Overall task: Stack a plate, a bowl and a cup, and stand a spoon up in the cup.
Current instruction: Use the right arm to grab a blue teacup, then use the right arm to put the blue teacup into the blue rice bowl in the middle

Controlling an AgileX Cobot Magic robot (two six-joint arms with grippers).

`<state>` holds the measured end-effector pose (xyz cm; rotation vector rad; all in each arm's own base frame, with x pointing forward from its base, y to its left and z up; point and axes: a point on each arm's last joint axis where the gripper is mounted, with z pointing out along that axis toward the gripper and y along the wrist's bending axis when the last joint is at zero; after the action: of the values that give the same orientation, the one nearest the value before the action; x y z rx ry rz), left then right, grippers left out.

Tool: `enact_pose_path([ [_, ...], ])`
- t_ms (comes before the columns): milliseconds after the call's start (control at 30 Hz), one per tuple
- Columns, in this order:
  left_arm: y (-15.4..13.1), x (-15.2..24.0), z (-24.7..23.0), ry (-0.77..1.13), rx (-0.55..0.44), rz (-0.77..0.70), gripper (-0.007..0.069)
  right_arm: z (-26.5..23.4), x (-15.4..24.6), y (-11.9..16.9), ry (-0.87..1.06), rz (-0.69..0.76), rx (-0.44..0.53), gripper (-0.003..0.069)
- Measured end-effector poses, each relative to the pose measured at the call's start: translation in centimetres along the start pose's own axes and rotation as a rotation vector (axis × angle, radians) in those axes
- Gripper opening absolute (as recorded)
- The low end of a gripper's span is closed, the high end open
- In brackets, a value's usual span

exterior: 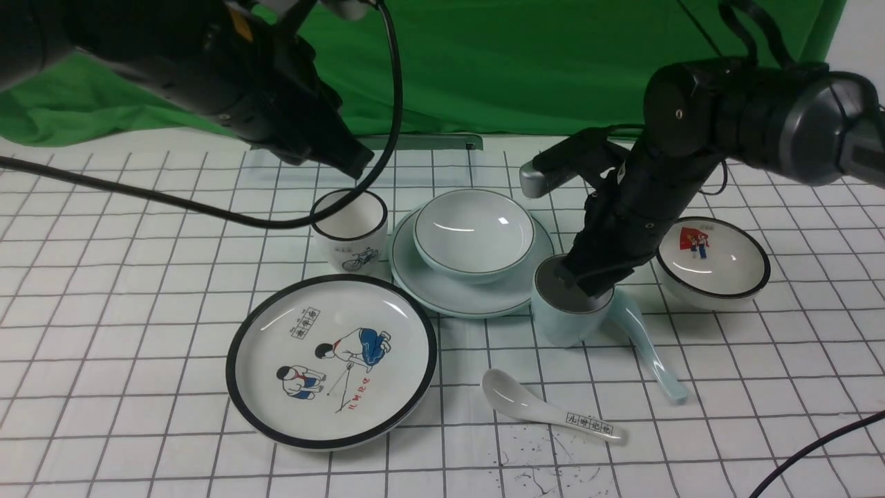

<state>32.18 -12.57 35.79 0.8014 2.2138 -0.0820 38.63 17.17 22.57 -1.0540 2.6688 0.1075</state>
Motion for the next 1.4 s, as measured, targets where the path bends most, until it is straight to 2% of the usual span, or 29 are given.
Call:
enact_pose_path([
  [167, 0.0, 0.0, 0.0, -0.002, -0.001, 0.0, -0.0009, -5.4, -1.4, -0.2, -0.112, -0.023, 0.046, 0.0097],
  [200, 0.0, -0.1, 0.0, -0.007, -0.003, 0.0, -0.0009, -7.8, -2.3, -0.2, -0.184, -0.03, 0.072, 0.0097],
  [367, 0.1, -0.2, 0.0, -0.017, -0.006, -0.001, -0.0009, -10.3, -4.7, 0.4, -0.296, -0.061, 0.099, 0.0097],
  [600, 0.1, -0.2, 0.0, -0.017, -0.006, -0.001, -0.0009, -6.6, -8.1, 1.8, -0.301, -0.079, 0.063, 0.0097],
  [833, 0.1, -0.1, 0.0, -0.016, -0.008, 0.003, -0.0009, -2.0, -8.5, 1.7, -0.198, -0.041, 0.018, 0.0097],
  [1033, 0.1, -0.3, 0.0, -0.029, -0.013, 0.003, -0.0009, -0.3, -8.5, 1.6, -0.167, -0.023, 0.004, 0.0097],
  [1400, 0.2, -0.3, 0.0, -0.034, -0.018, 0.006, -0.0009, 0.7, -9.1, 1.2, -0.225, 0.013, 0.024, 0.0097],
])
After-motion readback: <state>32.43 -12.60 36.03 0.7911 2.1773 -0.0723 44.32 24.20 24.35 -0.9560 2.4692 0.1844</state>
